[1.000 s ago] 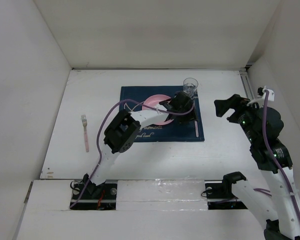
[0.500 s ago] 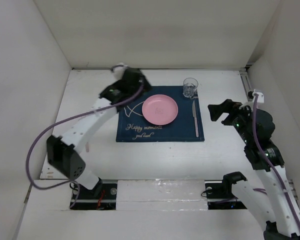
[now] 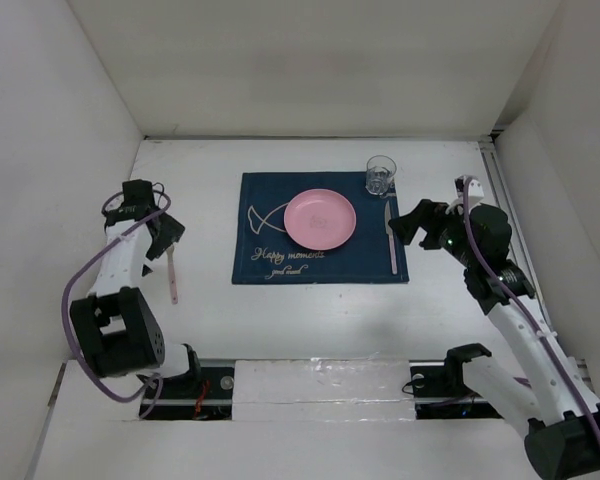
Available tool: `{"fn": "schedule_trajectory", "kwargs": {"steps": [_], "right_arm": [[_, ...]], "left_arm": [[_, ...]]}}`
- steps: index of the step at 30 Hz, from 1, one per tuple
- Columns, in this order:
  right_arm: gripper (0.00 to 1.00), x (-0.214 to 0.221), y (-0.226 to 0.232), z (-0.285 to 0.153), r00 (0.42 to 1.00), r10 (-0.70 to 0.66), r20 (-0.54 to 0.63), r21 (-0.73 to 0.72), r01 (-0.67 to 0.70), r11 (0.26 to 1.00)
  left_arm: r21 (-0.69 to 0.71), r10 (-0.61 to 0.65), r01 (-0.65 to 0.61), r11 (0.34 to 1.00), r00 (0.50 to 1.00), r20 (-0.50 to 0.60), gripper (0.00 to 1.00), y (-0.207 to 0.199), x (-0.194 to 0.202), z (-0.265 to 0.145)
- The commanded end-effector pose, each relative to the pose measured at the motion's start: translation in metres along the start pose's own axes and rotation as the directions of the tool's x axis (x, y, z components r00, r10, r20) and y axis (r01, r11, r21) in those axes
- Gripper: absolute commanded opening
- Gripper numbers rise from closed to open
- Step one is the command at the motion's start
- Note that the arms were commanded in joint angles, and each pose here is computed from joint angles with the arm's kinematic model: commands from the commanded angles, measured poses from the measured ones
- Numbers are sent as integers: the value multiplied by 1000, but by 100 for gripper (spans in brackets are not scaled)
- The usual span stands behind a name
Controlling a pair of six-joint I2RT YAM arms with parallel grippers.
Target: Set the dinner table for one person
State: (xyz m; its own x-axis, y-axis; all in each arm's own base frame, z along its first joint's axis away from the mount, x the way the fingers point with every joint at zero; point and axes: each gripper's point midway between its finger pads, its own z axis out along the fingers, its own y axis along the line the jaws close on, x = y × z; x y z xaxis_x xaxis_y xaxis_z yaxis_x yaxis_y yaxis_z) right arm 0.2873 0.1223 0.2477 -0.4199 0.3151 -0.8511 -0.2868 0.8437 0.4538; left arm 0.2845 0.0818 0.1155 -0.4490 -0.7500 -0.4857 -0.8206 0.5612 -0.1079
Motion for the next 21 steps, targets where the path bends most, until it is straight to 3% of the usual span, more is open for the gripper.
{"fn": "schedule_trajectory", "kwargs": {"steps": [1, 6, 12, 15, 17, 20, 21], "right_arm": [[100, -11, 1, 5, 999, -15, 45, -51, 17, 999], [100, -7, -9, 4, 1000, 1, 31, -48, 0, 999], [100, -14, -13, -1, 998, -1, 62, -30, 3, 1000], [100, -14, -13, -1, 998, -1, 62, -30, 3, 1000], [100, -14, -13, -1, 998, -1, 62, -30, 3, 1000], [100, -14, -13, -1, 998, -1, 62, -30, 3, 1000], [100, -13, -14, 1, 999, 2, 54, -27, 0, 1000]], "left_arm": [[45, 123, -118, 992, 983, -133, 100, -5, 28, 15], [8, 174, -179, 984, 944, -281, 100, -1, 57, 45], [-45, 178, -205, 978, 922, -343, 97, 10, 68, 63], [-76, 189, -231, 970, 914, -359, 88, 14, 71, 75], [-65, 211, -252, 966, 904, -373, 72, 11, 73, 86], [-44, 218, -254, 966, 894, -392, 63, 8, 81, 95], [-35, 217, -251, 967, 891, -399, 53, 6, 83, 98]]}}
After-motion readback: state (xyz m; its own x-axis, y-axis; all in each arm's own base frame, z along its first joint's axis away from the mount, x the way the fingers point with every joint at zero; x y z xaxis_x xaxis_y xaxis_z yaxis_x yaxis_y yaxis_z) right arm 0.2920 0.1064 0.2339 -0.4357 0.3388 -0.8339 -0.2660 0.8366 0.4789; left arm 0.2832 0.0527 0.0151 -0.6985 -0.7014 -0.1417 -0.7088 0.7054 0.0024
